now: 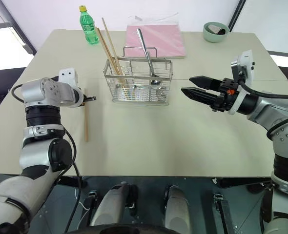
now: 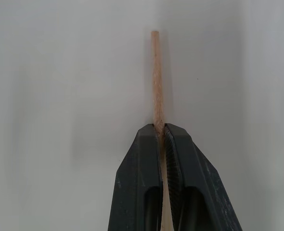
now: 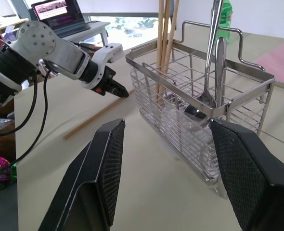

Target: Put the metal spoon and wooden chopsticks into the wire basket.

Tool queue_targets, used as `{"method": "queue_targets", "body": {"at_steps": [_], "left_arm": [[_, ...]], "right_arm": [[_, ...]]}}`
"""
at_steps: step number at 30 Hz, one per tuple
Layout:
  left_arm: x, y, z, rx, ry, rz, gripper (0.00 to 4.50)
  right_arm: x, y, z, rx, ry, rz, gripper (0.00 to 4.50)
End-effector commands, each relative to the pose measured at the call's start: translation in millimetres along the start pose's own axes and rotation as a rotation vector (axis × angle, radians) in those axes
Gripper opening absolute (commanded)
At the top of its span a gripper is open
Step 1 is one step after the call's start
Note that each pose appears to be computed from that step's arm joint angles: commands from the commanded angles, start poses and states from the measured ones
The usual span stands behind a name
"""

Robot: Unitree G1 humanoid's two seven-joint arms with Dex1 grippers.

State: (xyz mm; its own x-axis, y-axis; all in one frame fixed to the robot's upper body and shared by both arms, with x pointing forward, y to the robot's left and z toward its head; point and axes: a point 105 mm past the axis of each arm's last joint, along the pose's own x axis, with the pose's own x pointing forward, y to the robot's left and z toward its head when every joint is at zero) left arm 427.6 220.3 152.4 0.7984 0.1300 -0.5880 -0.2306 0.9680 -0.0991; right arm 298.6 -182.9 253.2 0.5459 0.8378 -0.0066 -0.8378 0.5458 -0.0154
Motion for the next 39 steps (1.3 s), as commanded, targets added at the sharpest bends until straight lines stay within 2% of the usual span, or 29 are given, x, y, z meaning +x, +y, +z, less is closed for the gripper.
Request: {"method": "queue_targets", "body": {"at_steps": [1, 4, 6, 9, 10, 13, 17, 21, 24, 28, 33, 39], "left_arm": [[-36, 20, 103, -0.149, -0.502, -0.002, 0.03], [-87, 12, 172, -0.306, -0.854, -0.183, 0.03], [-126, 0, 204, -0.347, -1.039, -0.328, 0.03], [-173, -38, 229, -0.335, -1.169, -0.581, 0.03], [-184, -61, 227, -0.289, -1.175, -0.677, 0.03], [-193, -106, 211, -0.178, -1.150, -0.839, 0.03], [-183, -136, 183, -0.063, -1.100, -0.901, 0.03], [-172, -155, 161, 0.049, -1.059, -0.902, 0.03], [-165, -157, 150, 0.128, -1.057, -0.876, 0.03], [-166, -145, 152, 0.165, -1.090, -0.831, 0.03], [-178, -126, 172, 0.025, -1.126, -0.825, 0.03], [-193, -119, 188, -0.036, -1.160, -0.816, 0.03]], "right_arm": [[-6, 5, 19, -0.062, -0.033, 0.009, 2.89], [-7, 4, 20, -0.056, -0.035, 0.006, 2.89], [-6, 4, 20, -0.053, -0.036, 0.005, 2.89], [-3, 6, 21, -0.053, -0.037, 0.012, 2.89], [-3, 6, 21, -0.053, -0.040, 0.010, 2.89], [-3, 7, 21, -0.049, -0.046, 0.000, 2.89], [-5, 8, 19, -0.040, -0.052, -0.017, 2.89], [-6, 7, 19, -0.036, -0.062, -0.042, 2.89], [-7, 5, 20, -0.031, -0.070, -0.060, 2.89], [-9, 4, 18, -0.024, -0.073, -0.074, 2.89], [-8, 3, 17, -0.004, -0.083, -0.078, 2.89], [-4, 1, 20, -0.003, -0.086, -0.063, 2.89]]}}
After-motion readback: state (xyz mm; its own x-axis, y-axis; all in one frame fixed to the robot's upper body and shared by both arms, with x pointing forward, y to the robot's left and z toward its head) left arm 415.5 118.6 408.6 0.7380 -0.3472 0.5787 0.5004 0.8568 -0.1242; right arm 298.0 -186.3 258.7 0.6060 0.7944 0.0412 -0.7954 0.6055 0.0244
